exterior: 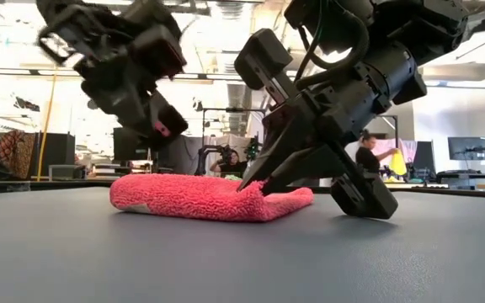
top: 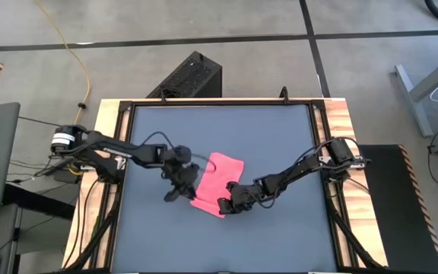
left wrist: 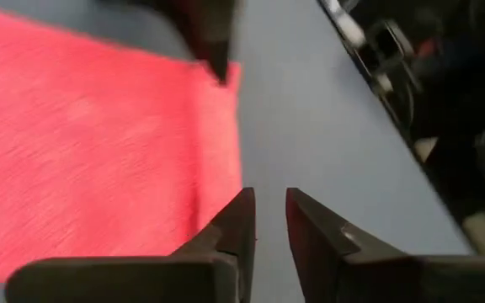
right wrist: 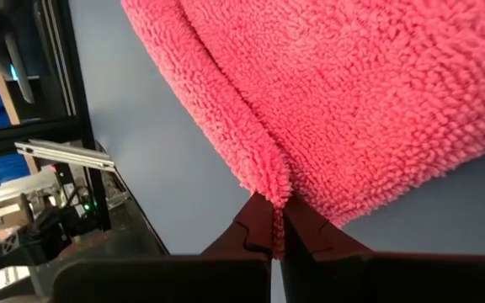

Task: Roll towel
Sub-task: Roll the pink towel

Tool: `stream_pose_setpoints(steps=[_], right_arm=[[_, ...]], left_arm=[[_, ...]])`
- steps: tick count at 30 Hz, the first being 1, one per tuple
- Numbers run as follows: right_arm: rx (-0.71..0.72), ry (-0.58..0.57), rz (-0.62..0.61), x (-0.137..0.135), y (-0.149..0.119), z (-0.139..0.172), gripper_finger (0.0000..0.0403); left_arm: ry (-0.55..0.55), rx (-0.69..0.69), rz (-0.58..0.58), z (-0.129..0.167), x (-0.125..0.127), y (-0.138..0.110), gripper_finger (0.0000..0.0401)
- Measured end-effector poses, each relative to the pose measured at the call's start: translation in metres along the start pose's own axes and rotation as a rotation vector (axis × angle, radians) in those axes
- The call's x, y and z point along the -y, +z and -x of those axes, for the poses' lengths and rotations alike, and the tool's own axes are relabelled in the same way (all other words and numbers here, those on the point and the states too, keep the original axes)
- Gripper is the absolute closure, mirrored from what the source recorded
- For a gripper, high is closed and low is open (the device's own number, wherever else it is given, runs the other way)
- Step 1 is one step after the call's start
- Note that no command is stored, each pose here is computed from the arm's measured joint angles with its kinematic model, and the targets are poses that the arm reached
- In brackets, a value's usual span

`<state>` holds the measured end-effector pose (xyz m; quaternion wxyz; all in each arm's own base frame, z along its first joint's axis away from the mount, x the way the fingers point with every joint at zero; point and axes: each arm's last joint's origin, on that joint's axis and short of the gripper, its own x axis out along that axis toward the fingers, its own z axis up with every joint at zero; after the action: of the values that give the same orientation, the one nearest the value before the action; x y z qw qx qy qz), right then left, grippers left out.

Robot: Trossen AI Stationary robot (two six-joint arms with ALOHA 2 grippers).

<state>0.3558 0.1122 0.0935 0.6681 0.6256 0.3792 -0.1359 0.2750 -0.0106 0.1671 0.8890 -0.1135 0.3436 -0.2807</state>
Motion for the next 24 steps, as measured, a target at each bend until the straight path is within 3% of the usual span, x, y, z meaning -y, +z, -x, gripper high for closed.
stream_pose_setpoints(steps=[3, 8, 12, 17, 21, 24], right_arm=[[0.003, 0.000, -0.004, 0.000, -0.001, 0.000, 0.0379], [0.005, 0.001, -0.015, 0.000, -0.001, 0.000, 0.0379], [0.004, 0.001, -0.018, 0.000, -0.002, 0.000, 0.0378], [0.004, 0.001, -0.009, 0.000, -0.002, 0.000, 0.0377], [0.002, 0.015, 0.064, -0.001, -0.003, 0.000, 0.0365], [0.012, 0.010, 0.017, -0.001, -0.002, 0.000, 0.0351]], left_arm=[[0.012, -0.043, -0.085, -0.019, 0.007, -0.006, 0.0366], [-0.007, -0.038, -0.022, -0.034, -0.006, -0.013, 0.0398], [0.129, -0.073, 0.018, -0.040, -0.016, -0.021, 0.0400], [0.128, -0.096, 0.028, -0.046, -0.020, -0.026, 0.0401], [0.127, -0.099, 0.038, -0.049, -0.021, -0.028, 0.0401], [0.129, -0.097, 0.037, -0.049, -0.021, -0.027, 0.0401]])
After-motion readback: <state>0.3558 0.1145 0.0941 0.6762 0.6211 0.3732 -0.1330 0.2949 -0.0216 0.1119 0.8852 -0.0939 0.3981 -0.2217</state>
